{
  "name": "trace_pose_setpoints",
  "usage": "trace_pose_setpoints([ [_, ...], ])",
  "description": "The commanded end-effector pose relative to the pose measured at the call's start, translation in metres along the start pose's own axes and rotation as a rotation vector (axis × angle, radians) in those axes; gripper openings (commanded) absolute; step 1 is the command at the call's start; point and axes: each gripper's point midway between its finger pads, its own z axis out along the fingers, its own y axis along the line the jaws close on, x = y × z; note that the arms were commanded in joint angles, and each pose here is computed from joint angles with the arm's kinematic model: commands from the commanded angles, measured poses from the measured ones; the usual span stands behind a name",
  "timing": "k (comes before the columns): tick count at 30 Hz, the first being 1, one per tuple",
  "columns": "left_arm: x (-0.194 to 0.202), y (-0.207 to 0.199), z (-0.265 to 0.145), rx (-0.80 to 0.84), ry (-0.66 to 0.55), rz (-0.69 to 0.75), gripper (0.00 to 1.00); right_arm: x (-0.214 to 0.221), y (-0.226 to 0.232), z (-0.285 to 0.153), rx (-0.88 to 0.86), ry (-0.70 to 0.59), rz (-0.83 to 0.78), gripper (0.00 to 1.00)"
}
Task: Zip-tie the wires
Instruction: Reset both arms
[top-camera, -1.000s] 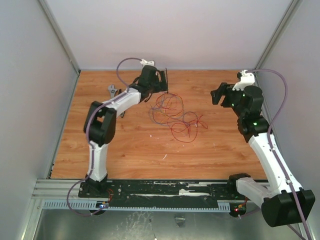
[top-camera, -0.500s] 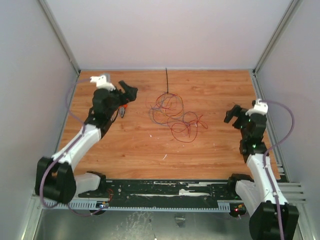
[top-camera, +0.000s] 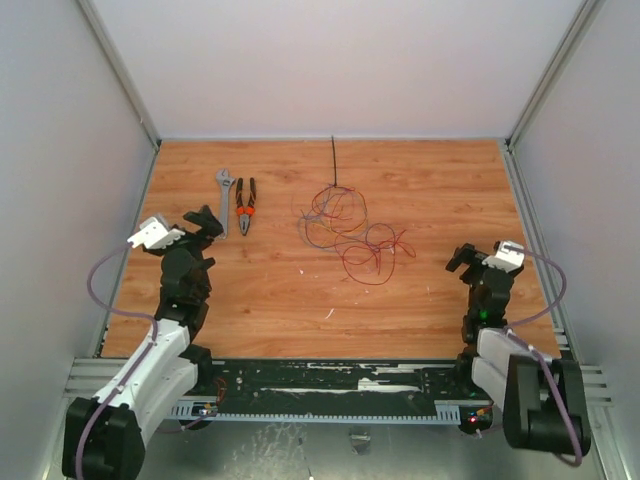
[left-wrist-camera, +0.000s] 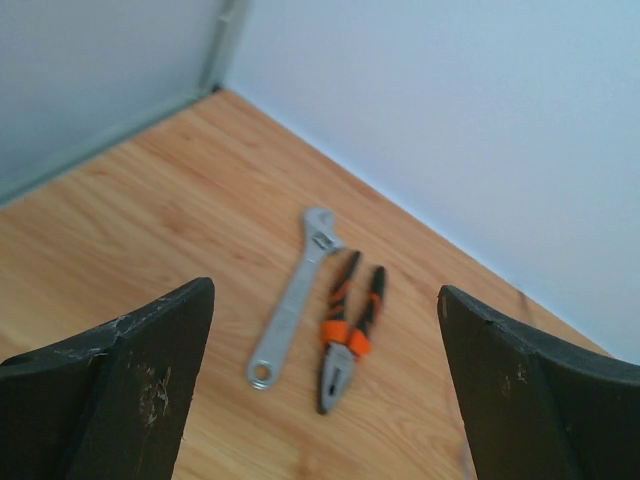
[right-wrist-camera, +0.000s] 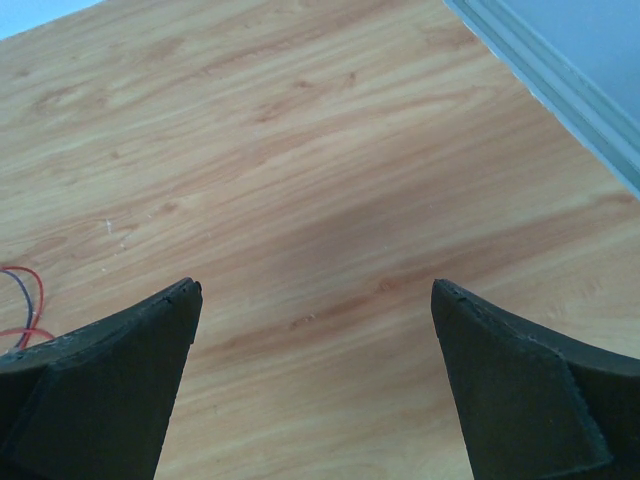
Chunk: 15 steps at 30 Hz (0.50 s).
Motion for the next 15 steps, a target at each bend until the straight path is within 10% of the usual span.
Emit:
trace_pose_setpoints([
  [1,-0.014,0.038,0.005,-0.151,-0.081,0.041,0.98,-0.058,0.024,0.004,-0.122,-0.264,-0.062,0.99],
  [15,0.025,0.09,0.003,-0.258,-0.064,0.218,0.98,-0.04,0.048,0.023,-0.198,-0.242,-0.158,0.99],
])
